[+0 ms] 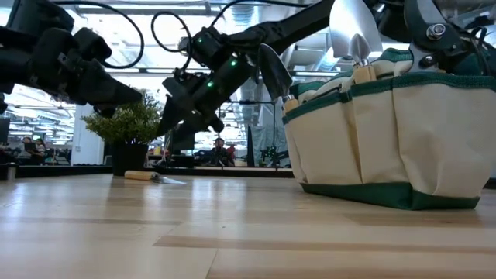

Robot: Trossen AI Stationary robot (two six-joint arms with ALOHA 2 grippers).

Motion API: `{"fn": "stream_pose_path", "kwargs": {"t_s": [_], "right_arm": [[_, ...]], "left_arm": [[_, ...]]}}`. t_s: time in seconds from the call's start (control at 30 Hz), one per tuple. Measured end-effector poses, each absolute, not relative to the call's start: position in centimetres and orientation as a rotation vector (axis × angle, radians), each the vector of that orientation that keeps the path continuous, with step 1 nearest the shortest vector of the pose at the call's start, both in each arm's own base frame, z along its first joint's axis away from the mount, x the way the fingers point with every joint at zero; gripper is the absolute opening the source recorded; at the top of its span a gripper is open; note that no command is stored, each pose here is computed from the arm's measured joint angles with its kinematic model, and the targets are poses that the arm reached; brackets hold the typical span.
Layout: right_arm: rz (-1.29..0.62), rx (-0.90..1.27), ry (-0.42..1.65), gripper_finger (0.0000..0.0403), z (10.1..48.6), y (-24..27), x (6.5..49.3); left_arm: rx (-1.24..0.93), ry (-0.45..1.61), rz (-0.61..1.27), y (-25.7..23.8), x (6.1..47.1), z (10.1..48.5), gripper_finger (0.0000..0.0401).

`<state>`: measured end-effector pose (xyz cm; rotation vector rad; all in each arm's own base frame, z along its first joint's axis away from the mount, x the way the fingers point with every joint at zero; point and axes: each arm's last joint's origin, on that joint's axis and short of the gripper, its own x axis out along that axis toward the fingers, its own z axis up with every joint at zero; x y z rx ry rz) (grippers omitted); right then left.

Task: Pick & Place Garden tools in Gardening bag
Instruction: Put the brown trowel into the gardening bag

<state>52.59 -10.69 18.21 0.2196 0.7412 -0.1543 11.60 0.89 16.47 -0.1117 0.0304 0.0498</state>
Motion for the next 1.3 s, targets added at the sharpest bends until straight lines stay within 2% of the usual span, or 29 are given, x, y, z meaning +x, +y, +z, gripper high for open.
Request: {"fn": "stream_pose_path", "kwargs": {"t_s": [0.2, 0.37, 0.77, 1.07, 1.3], "right_arm": [[-0.137, 0.207, 0.691, 0.0255, 17.3, -9.7, 53.6], [-0.128, 0.207, 0.74, 0.0255, 15.0, -8.6, 53.9], [-0.18, 0.193, 0.726, 0.0255, 12.4, -8.4, 54.6], [-0.318, 0.128, 0.89, 0.0255, 11.5, -9.1, 53.3], [-0.289, 0.135, 1.057, 0.0255, 12.1, -10.6, 51.4]], "left_arm": [[-0.114, 0.059, 0.051, 0.9, 11.8, 16.2, 0.0017], [-0.114, 0.073, 0.052, 0.9, 11.9, 16.1, 0.0017], [-0.115, 0.082, 0.053, 0.9, 12.0, 16.0, 0.0017], [-0.115, 0.077, 0.052, 0.9, 12.0, 16.0, 0.0017], [-0.115, 0.071, 0.052, 0.9, 12.0, 16.1, 0.0017]]}}
